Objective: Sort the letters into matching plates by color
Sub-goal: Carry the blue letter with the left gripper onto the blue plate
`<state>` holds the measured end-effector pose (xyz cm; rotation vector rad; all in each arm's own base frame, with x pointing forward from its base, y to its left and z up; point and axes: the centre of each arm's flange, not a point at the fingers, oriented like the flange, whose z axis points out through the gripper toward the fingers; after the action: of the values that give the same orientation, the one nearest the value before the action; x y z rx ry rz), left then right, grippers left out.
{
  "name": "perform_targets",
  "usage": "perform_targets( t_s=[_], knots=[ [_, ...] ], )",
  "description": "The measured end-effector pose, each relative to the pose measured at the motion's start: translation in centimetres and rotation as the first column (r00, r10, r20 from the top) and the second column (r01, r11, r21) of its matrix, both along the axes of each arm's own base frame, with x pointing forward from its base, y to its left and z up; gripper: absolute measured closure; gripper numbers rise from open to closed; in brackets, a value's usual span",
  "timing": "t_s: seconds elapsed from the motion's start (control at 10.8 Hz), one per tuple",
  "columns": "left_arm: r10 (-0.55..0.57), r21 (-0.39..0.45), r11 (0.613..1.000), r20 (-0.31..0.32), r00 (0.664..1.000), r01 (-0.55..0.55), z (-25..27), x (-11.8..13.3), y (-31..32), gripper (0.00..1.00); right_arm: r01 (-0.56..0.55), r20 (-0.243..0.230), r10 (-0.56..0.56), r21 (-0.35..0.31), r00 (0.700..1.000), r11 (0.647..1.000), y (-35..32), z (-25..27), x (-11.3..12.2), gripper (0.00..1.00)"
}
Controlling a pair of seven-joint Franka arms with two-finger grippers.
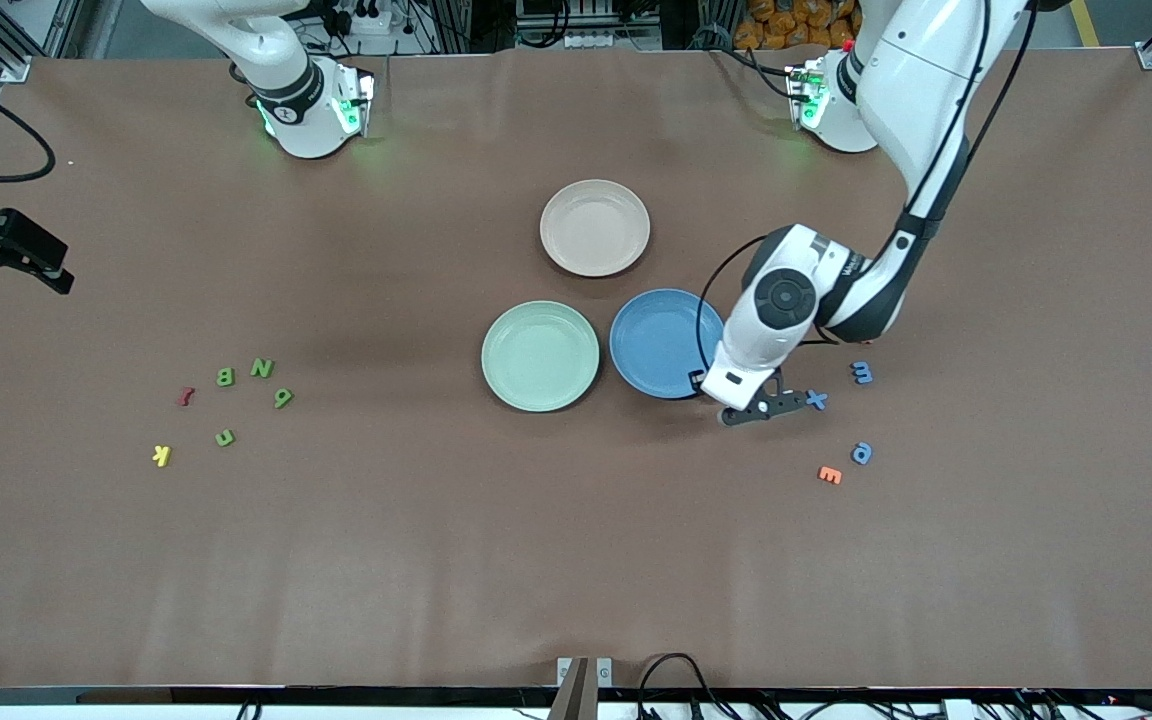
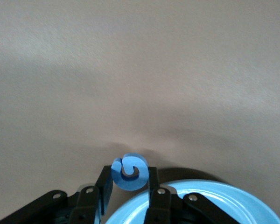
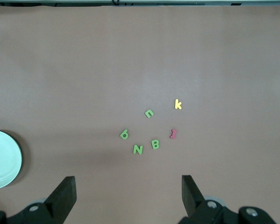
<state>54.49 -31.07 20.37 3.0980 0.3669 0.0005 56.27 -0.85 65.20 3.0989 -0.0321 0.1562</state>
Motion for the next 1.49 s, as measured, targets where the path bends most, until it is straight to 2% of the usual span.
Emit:
perform_targets(
  t_s=[0.37, 0.65, 0.84, 0.93, 1.11, 1.49],
  knots=[
    [0.024, -0.003, 1.000, 0.004, 1.000, -0.024, 0.3, -1.8, -3.4, 0.65, 0.000, 0.000, 0.000, 0.000, 1.000, 1.000, 0.0, 0.0, 0.0, 0.00],
    [0.052, 0.001, 0.999, 0.018, 0.998, -0.052, 1.8, 0.1, -2.5, 0.65, 0.000, 0.000, 0.000, 0.000, 1.000, 1.000, 0.0, 0.0, 0.0, 0.00],
    [0.071, 0.037, 0.997, -0.012, 0.997, -0.071, 4.5, 1.8, -2.1, 0.65, -0.001, -0.001, 0.001, 0.000, 1.000, 1.000, 0.1, 0.0, 0.0, 0.00],
    [0.069, 0.051, 0.996, -0.025, 0.997, -0.068, 5.5, 1.8, -2.3, 0.65, -0.002, -0.001, 0.002, 0.000, 1.000, 1.000, 0.1, 0.0, 0.0, 0.00],
    [0.056, 0.079, 0.996, -0.065, 0.996, -0.050, 5.8, 0.5, -3.4, 0.65, -0.004, -0.001, 0.004, 0.000, 1.000, 1.000, 0.2, 0.0, 0.0, 0.00],
    [0.050, 0.108, 0.993, -0.113, 0.992, -0.038, 4.0, -3.6, -7.8, 0.65, -0.005, -0.001, 0.005, 0.000, 1.000, 1.000, 0.3, -0.1, 0.0, 0.00]
  ],
)
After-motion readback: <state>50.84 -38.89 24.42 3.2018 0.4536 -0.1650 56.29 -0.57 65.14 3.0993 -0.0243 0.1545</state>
